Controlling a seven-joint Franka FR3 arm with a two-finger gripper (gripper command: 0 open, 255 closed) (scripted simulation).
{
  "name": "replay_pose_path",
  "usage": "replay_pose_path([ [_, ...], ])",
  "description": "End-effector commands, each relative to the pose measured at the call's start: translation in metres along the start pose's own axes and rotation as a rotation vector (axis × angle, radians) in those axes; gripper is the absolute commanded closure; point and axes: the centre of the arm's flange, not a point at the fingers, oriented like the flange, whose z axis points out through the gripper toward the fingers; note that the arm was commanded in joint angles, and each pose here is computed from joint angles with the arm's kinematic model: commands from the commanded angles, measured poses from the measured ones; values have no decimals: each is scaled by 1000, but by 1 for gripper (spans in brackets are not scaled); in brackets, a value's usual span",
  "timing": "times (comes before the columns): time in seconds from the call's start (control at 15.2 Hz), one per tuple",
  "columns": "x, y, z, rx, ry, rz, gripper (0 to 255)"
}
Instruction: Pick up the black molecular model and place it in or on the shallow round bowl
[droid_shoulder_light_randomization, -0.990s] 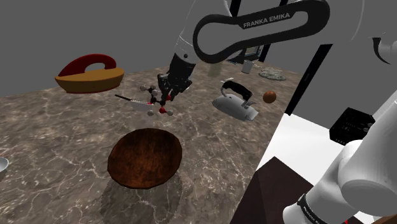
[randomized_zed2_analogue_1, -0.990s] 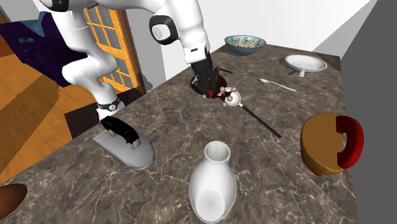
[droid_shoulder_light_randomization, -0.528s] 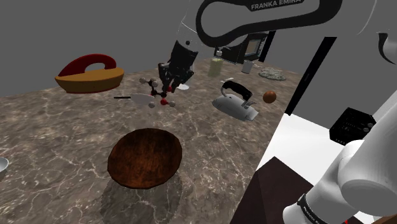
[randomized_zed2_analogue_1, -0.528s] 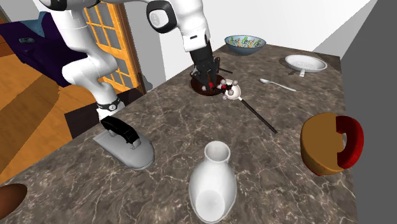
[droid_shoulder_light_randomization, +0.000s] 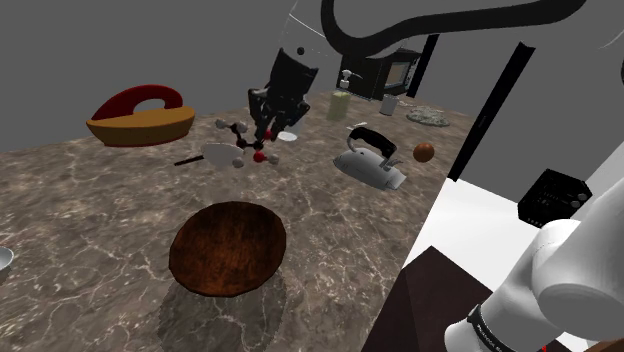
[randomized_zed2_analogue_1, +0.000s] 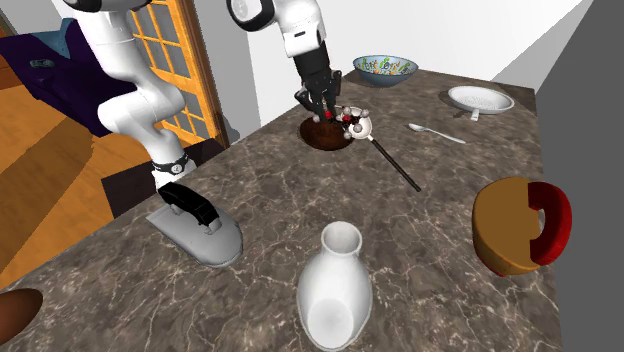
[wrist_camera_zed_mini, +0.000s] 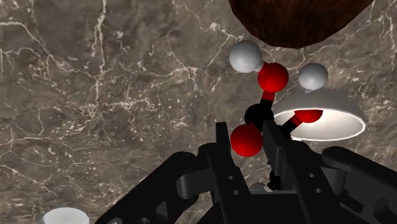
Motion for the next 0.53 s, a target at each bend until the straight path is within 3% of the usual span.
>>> replay_pose_path([
  [0.0, -19, -15, -3, 0, 0, 1, 255],
  [0.46, -94, -66, -19, 0, 0, 1, 255],
])
